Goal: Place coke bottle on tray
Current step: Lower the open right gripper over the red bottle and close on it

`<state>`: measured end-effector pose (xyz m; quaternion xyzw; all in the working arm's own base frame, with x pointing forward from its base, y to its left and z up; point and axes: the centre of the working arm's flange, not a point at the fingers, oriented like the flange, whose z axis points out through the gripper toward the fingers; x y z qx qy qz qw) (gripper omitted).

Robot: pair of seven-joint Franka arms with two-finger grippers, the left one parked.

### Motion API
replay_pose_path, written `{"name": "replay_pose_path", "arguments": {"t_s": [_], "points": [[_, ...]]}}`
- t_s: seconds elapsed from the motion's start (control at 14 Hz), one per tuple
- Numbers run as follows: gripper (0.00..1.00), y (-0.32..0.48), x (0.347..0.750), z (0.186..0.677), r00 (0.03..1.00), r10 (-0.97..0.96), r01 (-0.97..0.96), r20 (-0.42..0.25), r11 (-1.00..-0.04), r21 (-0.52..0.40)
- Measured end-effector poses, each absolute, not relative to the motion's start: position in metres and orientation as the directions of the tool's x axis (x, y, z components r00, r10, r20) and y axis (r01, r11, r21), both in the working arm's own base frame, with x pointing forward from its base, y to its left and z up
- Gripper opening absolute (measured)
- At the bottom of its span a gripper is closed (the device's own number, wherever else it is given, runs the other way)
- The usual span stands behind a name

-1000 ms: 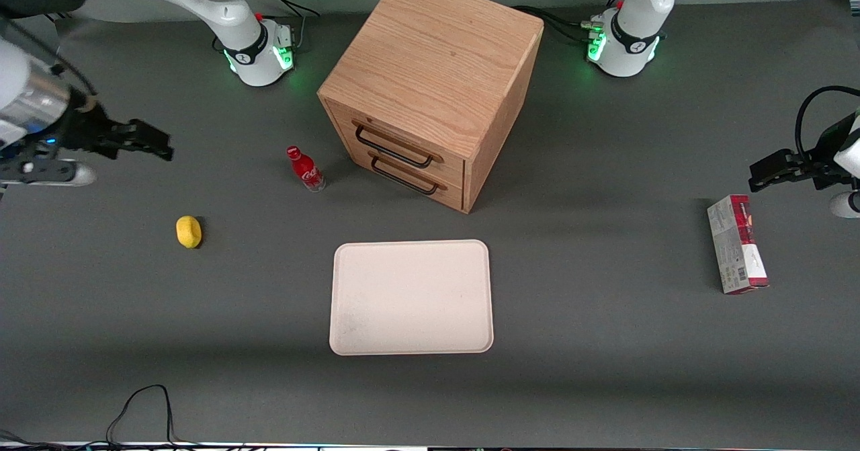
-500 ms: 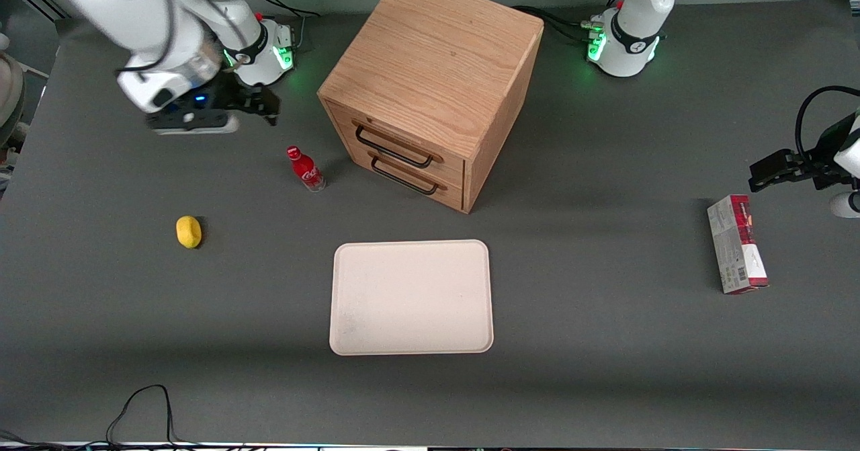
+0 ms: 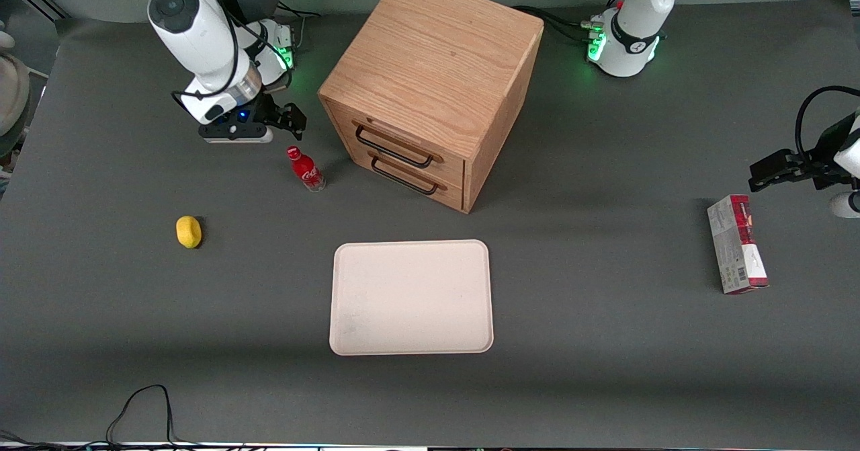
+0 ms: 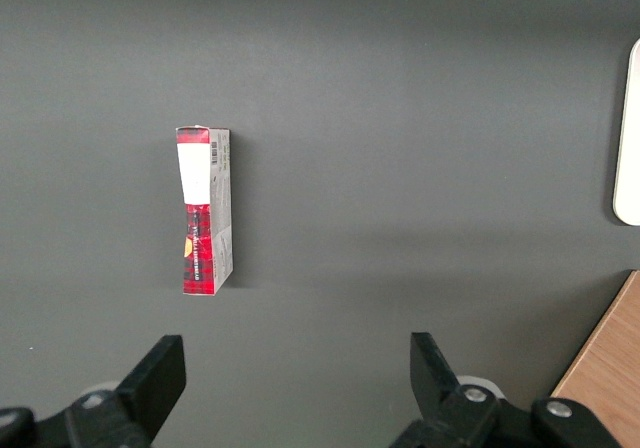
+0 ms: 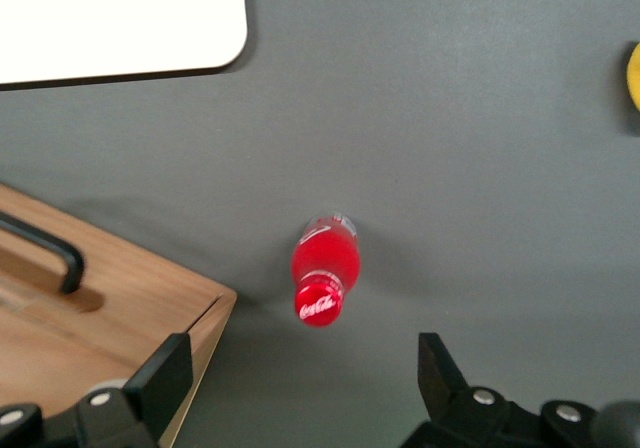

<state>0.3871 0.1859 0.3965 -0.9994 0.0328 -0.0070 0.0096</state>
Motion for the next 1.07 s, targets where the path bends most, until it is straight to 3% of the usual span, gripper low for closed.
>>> {"name": "replay_pose_path", "arguments": {"t_s": [0.5,0.86,0.93,1.07], "points": [[1.00,0.190,0.388,0.332,0.999,-0.054,-0.054,-0.003,-0.998,-0.029],[0.98,0.189,0.386,0.319,0.998,-0.056,-0.056,-0.016,-0.998,-0.029],[0.96,0.189,0.386,0.319,0.998,-0.056,-0.056,-0.016,-0.998,-0.029],[0.74,0.189,0.386,0.319,0.998,-0.056,-0.056,-0.015,-0.998,-0.029]]}}
